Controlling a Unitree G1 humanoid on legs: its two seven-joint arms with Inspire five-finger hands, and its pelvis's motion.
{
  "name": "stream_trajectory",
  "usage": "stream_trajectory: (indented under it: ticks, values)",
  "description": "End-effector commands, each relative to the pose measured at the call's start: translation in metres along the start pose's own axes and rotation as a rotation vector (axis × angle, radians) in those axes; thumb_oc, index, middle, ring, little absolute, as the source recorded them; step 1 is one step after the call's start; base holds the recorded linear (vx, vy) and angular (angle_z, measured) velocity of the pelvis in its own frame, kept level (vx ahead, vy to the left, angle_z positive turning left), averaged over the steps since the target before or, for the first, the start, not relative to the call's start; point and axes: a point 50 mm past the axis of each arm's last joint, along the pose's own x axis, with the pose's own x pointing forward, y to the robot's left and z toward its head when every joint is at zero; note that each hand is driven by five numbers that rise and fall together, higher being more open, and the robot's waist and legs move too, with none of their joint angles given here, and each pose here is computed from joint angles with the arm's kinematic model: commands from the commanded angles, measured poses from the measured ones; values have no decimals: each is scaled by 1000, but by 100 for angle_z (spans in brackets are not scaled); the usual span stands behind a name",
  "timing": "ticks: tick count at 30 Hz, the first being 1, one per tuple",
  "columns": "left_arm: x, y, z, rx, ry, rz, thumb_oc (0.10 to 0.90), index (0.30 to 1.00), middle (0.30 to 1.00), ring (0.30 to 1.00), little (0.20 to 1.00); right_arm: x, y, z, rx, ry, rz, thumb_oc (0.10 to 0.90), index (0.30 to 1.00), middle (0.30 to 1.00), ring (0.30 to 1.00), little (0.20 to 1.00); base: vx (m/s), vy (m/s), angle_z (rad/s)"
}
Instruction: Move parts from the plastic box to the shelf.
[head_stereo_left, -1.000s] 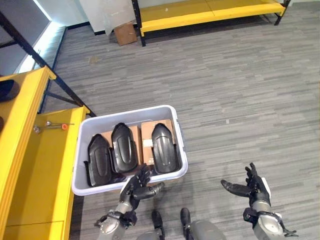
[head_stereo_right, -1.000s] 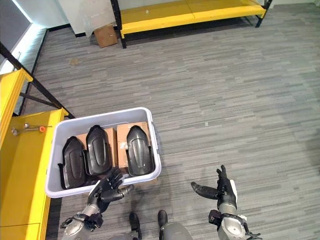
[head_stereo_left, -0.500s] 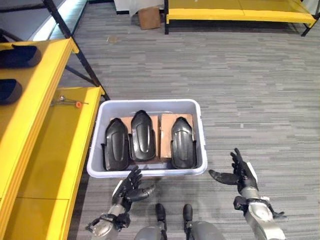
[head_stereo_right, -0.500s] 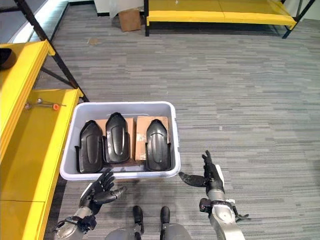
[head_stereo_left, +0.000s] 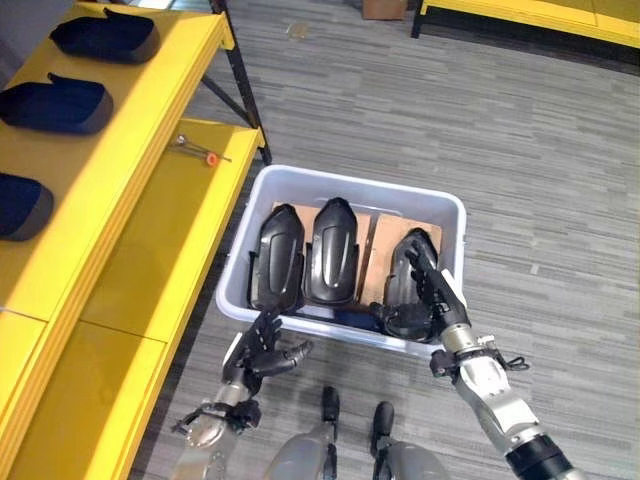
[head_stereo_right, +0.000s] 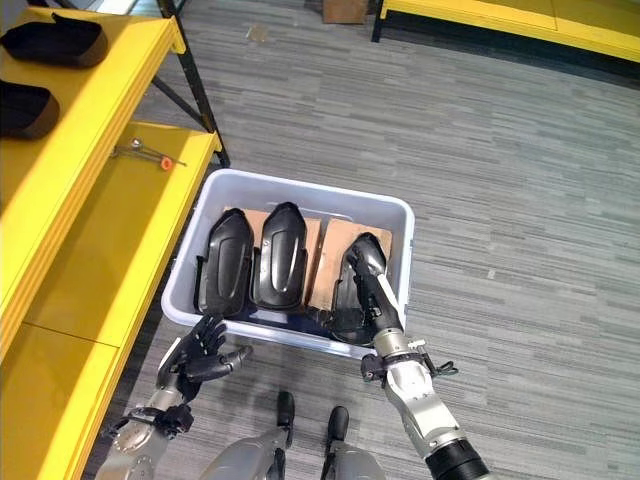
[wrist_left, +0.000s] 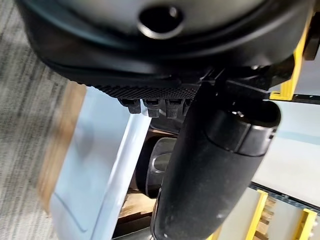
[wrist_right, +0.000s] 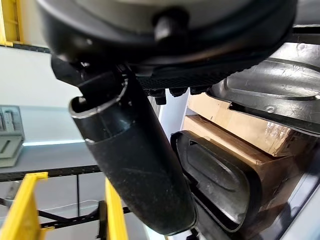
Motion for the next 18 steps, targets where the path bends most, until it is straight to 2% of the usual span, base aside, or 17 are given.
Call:
stream_trajectory:
  ticks: [1, 4, 10, 13, 18]
  values:
    - [4, -9, 31, 55, -157, -112, 900, 1000, 1000, 1000, 1000, 16, -10, 25, -53, -109, -217, 900, 1000, 1000, 1000, 1000, 121, 73, 7]
    - [5, -13, 31, 48, -159, -123, 900, 1000, 1000, 1000, 1000, 22, -16, 21, -57, -66, -289, 900, 1000, 1000, 1000, 1000, 60, 49, 1]
    - [13, -26, 38, 41, -169, -192, 900, 1000, 1000, 1000, 1000, 44, -52, 18, -123, 73, -581, 900, 1000, 1000, 1000, 1000, 18, 26, 0]
    - [18, -30, 43, -2, -182, -200, 900, 1000, 1000, 1000, 1000, 56, -61, 26, -153, 87, -622, 900, 1000, 1000, 1000, 1000, -77, 10, 4]
    - [20, -39, 46, 12, -198, -224, 900, 1000, 1000, 1000, 1000, 64, -59, 32, -154, 79, -589, 900, 1000, 1000, 1000, 1000, -69, -4, 3]
